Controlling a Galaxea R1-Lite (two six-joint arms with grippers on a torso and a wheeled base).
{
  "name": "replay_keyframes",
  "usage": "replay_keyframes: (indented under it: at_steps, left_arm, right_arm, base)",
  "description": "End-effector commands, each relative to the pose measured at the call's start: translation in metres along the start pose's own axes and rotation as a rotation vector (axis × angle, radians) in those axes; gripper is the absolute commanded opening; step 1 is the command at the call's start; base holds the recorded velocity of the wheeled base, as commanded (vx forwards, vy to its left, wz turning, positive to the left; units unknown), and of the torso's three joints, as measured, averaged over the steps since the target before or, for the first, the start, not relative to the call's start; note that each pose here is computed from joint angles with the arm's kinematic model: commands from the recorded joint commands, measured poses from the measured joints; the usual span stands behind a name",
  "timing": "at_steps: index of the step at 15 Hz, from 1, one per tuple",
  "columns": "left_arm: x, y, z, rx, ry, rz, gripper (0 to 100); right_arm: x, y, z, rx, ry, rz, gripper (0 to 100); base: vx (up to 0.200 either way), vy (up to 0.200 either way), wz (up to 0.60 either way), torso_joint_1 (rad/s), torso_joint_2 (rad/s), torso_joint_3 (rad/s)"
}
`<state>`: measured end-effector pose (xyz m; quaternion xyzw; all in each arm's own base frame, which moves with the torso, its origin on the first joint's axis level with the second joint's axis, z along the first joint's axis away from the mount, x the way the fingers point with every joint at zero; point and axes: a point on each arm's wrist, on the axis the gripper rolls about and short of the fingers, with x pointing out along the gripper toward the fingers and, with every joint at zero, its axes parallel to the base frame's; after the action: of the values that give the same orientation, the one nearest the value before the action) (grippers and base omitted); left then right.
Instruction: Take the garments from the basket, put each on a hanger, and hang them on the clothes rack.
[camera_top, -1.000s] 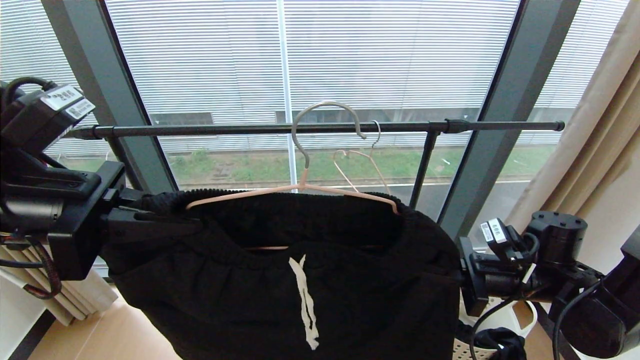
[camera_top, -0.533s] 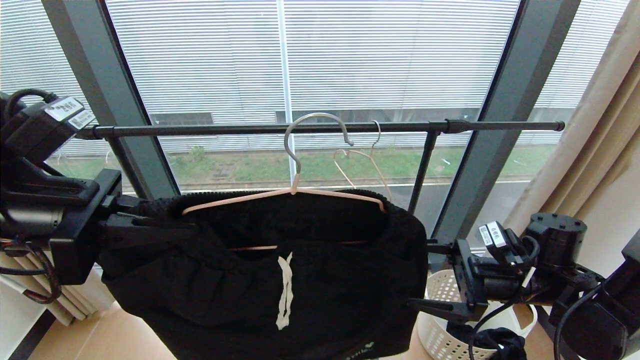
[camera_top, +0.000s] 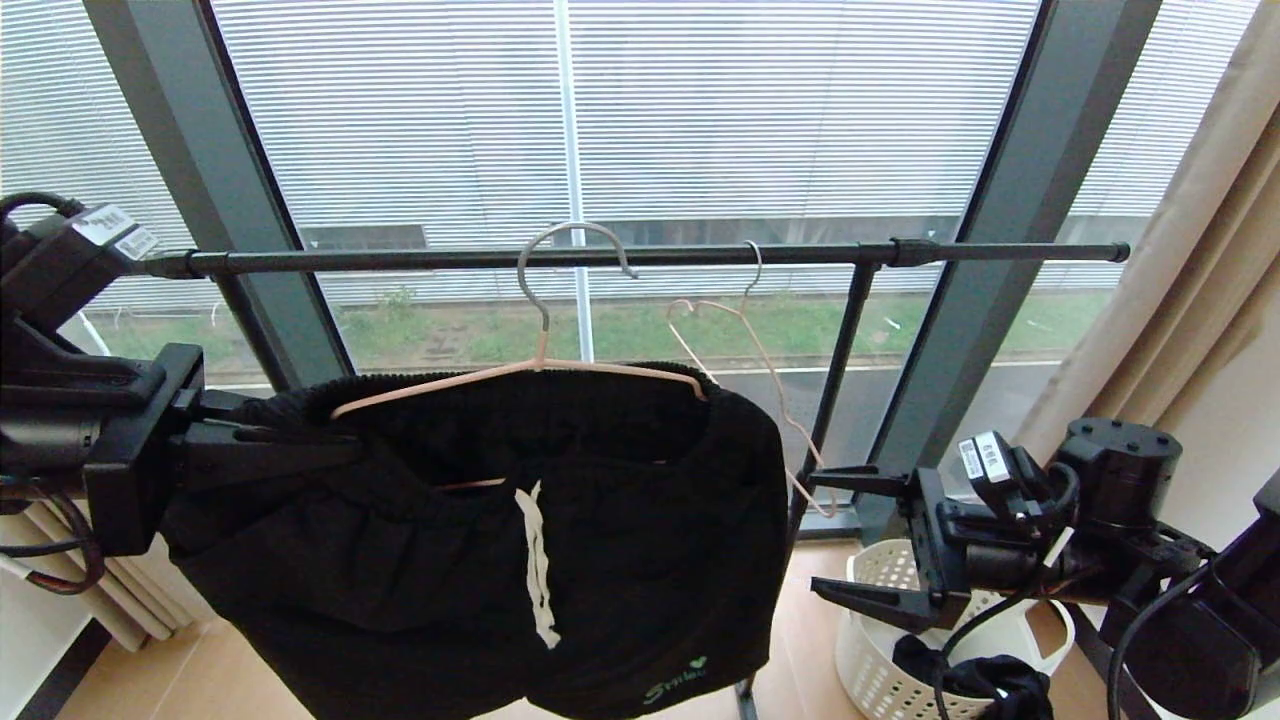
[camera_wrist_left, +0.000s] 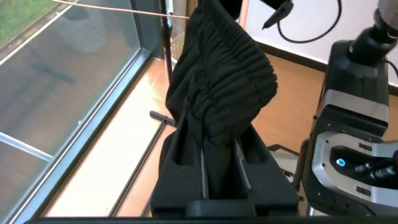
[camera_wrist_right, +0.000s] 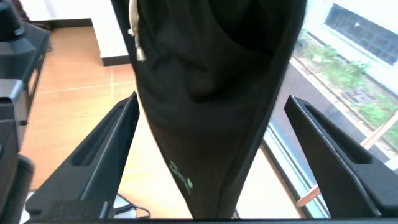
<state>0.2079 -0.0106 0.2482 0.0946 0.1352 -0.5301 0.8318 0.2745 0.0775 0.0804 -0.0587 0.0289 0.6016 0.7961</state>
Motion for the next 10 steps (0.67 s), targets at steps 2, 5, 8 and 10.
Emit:
replay_keyframes:
  at_steps: [2, 5, 8, 10]
  left_arm:
    - [0.003, 0.008, -0.001, -0.005, -0.004, 0.01, 0]
    - [0.013, 0.024, 0.003, -0.063, 0.017, 0.081, 0]
    - [0.026, 0.036, 0.003, -0.134, 0.046, 0.149, 0]
    - [0.034, 0.041, 0.005, -0.171, 0.055, 0.186, 0]
  right_arm:
    - [-0.001, 0.0, 0.007, -0.017, -0.008, -0.017, 100]
    - [0.002, 0.002, 0.018, -0.021, -0.009, -0.083, 100]
    - [0.006, 0.008, 0.034, 0.015, -0.033, -0.121, 100]
    - [0.008, 0.01, 0.044, 0.048, -0.053, -0.148, 100]
  base:
    - [0.0, 0.0, 0.0, 0.0, 0.0, 0.0]
    - [0.0, 0.0, 0.0, 0.0, 0.0, 0.0]
    - [0.0, 0.0, 0.0, 0.0, 0.0, 0.0]
    - [0.0, 0.0, 0.0, 0.0, 0.0, 0.0]
